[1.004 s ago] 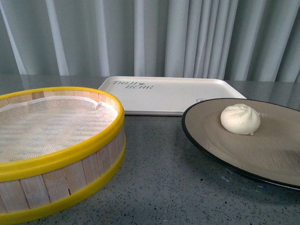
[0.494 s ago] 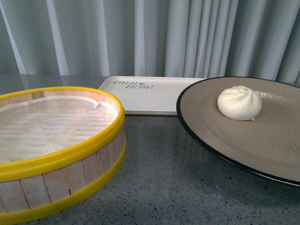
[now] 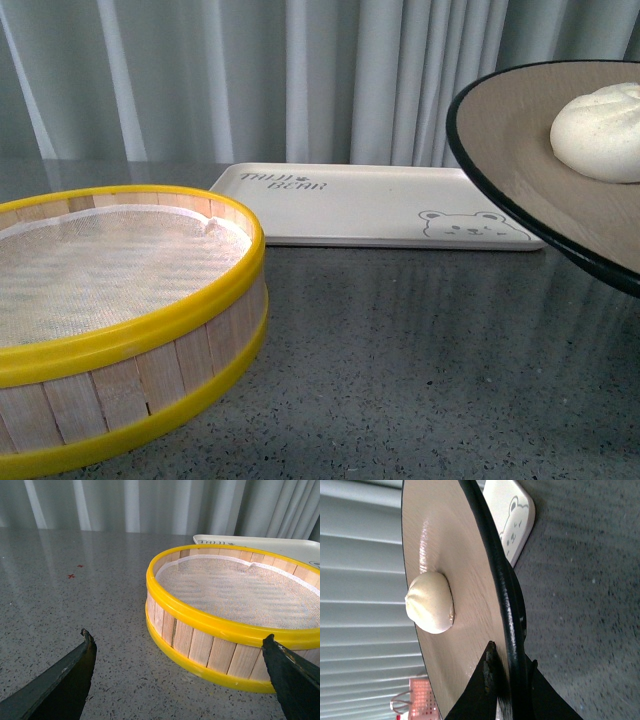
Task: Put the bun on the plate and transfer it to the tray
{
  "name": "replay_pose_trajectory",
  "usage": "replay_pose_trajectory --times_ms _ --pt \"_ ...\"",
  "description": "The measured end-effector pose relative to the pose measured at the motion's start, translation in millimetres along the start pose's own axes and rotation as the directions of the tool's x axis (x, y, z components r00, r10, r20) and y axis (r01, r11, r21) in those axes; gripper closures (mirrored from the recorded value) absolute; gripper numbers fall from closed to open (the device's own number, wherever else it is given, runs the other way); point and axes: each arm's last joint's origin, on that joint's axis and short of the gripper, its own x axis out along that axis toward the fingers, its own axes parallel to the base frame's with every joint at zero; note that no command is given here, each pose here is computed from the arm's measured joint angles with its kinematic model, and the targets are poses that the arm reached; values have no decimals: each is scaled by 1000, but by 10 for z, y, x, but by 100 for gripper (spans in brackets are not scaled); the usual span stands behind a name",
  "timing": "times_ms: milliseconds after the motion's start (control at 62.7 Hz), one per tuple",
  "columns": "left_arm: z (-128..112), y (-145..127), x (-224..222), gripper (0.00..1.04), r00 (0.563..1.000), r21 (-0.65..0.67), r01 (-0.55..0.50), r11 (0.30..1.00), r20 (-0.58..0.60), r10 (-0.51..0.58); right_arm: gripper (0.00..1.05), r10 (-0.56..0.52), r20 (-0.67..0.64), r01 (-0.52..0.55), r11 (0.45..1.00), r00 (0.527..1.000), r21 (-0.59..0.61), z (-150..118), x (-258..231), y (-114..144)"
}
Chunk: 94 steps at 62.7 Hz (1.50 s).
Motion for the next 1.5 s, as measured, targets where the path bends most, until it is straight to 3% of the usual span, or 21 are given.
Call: replay_pose_trajectory --times_ms 239,494,638,972,1498 --pt "-1 0 0 7 1000 0 0 1000 0 0 101 10 8 -10 1000 1000 -5 336 790 537" --pt "0 0 0 7 1000 0 0 1000 0 0 101 -30 -15 31 999 999 12 413 1438 788" --pt "0 0 0 7 1000 0 0 1000 0 0 101 -72 -16 72 997 997 24 449 1682 755" --pt "0 0 0 7 1000 0 0 1000 0 0 101 -178 -37 180 982 983 60 508 2084 387" --pt "0 0 0 7 1000 0 0 1000 0 0 101 -211 -61 215 974 976 70 514 2573 319"
